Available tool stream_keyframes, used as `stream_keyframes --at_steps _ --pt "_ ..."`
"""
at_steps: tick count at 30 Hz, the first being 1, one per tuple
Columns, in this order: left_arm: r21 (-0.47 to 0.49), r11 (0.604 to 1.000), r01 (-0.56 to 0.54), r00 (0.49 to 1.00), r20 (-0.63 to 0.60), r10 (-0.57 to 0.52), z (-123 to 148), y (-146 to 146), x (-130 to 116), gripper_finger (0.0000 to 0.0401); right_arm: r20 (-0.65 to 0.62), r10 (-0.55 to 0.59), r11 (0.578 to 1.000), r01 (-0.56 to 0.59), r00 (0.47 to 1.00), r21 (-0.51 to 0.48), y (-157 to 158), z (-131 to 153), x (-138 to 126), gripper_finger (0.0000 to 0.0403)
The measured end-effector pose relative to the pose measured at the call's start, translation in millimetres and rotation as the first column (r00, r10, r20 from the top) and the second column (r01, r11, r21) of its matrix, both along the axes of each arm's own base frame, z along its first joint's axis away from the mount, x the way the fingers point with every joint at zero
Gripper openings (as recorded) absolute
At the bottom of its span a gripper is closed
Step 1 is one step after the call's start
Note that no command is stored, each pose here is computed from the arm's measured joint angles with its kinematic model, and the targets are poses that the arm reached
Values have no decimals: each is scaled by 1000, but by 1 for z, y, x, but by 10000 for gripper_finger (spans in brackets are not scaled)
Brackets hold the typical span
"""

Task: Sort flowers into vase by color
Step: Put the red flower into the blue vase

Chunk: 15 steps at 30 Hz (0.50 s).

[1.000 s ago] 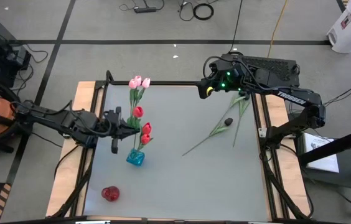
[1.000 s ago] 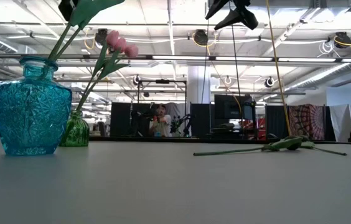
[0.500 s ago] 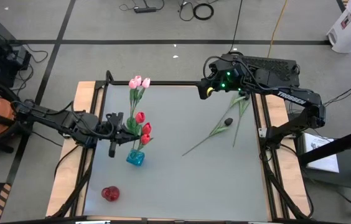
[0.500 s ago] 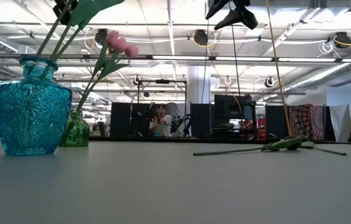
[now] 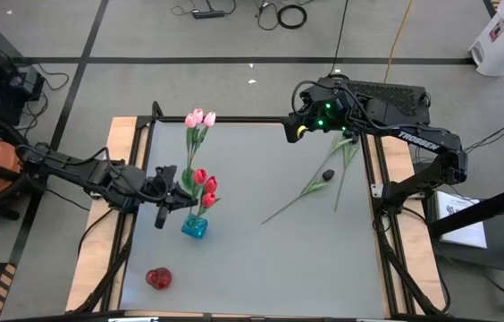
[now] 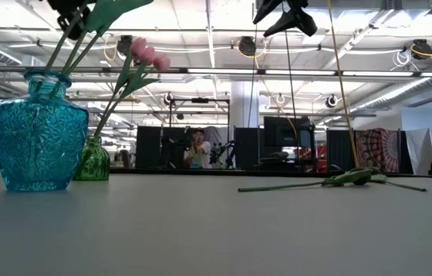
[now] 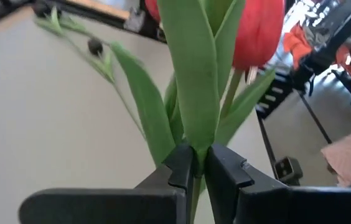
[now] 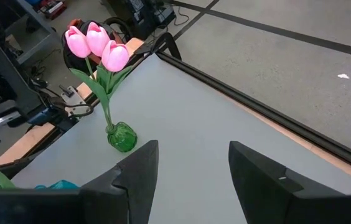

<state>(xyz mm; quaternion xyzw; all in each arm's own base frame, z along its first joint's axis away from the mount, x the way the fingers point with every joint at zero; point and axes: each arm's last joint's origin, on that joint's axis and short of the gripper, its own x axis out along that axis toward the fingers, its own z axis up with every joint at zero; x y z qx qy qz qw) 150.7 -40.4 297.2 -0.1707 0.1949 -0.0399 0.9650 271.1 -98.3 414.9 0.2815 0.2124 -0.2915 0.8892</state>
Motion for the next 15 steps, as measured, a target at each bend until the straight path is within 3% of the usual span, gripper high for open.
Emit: stream_keyframes --at_steps 9,15 --pt "-25 999 37 999 -23 -38 -2 -1 -1 40 0 1 1000 -1 1000 1 0 0 0 187" --pt "-72 997 36 998 -41 -39 -2 -2 -2 97 1 3 1000 -3 1000 2 0 0 0 187"
